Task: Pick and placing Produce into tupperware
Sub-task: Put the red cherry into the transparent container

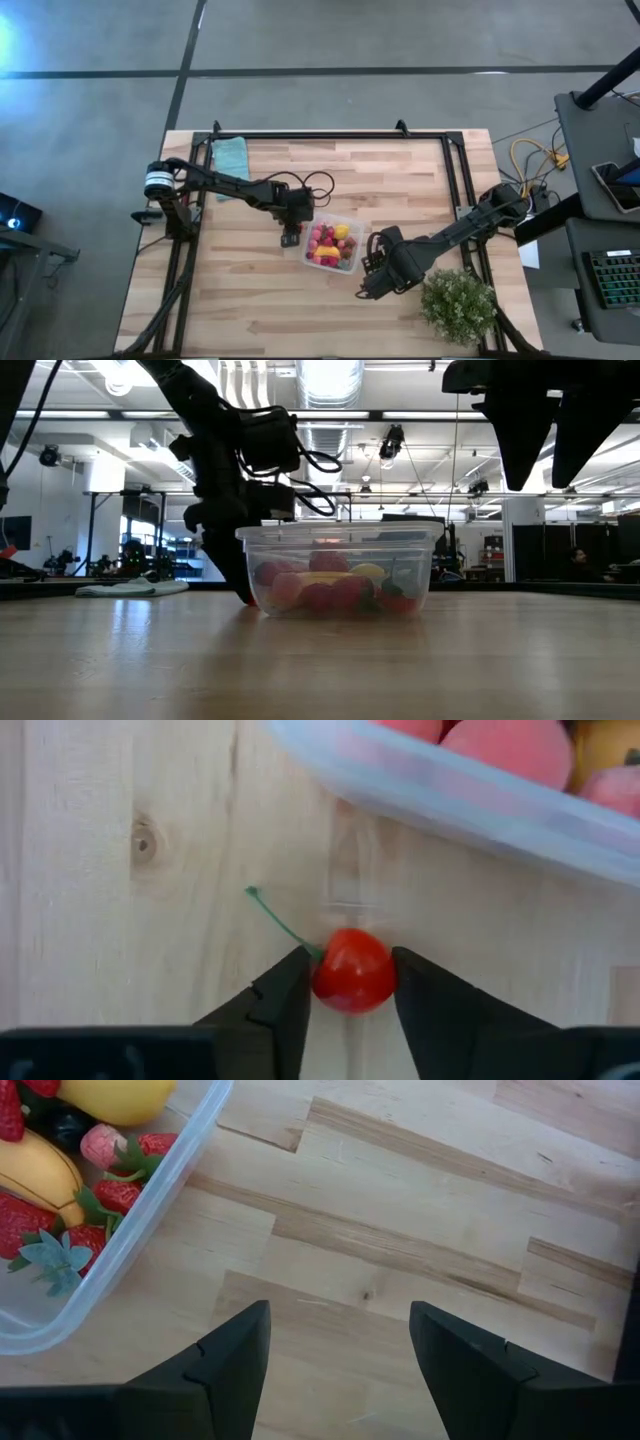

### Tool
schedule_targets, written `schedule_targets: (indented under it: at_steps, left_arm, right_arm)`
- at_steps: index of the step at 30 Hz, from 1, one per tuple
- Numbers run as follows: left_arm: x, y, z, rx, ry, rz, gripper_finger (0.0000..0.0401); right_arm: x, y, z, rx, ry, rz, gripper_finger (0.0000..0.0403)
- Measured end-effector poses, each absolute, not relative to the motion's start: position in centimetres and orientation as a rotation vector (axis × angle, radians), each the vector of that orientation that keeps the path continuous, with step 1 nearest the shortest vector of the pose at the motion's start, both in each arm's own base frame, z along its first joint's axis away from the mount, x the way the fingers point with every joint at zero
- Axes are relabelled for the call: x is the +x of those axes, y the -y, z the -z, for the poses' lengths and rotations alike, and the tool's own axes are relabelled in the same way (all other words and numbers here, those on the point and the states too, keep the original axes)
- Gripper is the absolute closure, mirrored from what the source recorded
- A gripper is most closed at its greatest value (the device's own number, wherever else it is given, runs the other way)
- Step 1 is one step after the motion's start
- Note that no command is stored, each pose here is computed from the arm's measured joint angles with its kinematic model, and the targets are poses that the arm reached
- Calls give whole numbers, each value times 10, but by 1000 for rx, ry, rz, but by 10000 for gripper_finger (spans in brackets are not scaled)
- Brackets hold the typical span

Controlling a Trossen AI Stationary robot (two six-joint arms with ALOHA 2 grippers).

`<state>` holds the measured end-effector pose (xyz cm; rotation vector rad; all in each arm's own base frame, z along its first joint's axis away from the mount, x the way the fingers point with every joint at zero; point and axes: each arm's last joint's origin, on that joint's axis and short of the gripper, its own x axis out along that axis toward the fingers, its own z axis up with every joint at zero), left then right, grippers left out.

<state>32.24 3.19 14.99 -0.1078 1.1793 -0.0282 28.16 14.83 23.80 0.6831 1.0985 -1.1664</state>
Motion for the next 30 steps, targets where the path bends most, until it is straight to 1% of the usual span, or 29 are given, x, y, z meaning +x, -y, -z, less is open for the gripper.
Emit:
schedule_targets:
  at_steps: [3, 6, 11, 14, 16, 18, 21, 24, 26, 30]
  left_arm:
    - [323, -32, -150, -107, -1172, 32, 297]
    - [322, -32, -154, -103, -1167, 24, 308]
    - [319, -36, -180, -3, -1112, -114, 294]
    - [316, -38, -206, 39, -1031, -180, 288]
    - [312, -38, -225, 37, -955, -186, 289]
    - [308, -36, -244, 25, -863, -142, 292]
    - [307, -29, -265, 18, -699, 105, 295]
    - [310, -21, -273, 17, -567, 303, 295]
    - [316, -18, -267, 5, -560, 347, 295]
    - [328, -15, -239, -105, -688, 354, 295]
  right_arm:
    - [282, -148, -238, 683, -1099, 1167, 170]
    - [282, -148, -238, 683, -1099, 1166, 170]
    - [282, -148, -238, 679, -1102, 1163, 170]
    - [282, -148, -238, 671, -1107, 1156, 170]
    - [282, -148, -238, 671, -1107, 1156, 170]
    - [282, -148, -238, 671, -1107, 1156, 170]
    - [282, -148, -238, 668, -1109, 1154, 170]
    - [282, -148, -238, 664, -1112, 1150, 170]
    - [281, -148, -238, 662, -1113, 1150, 170]
    - [282, -149, -238, 665, -1111, 1147, 170]
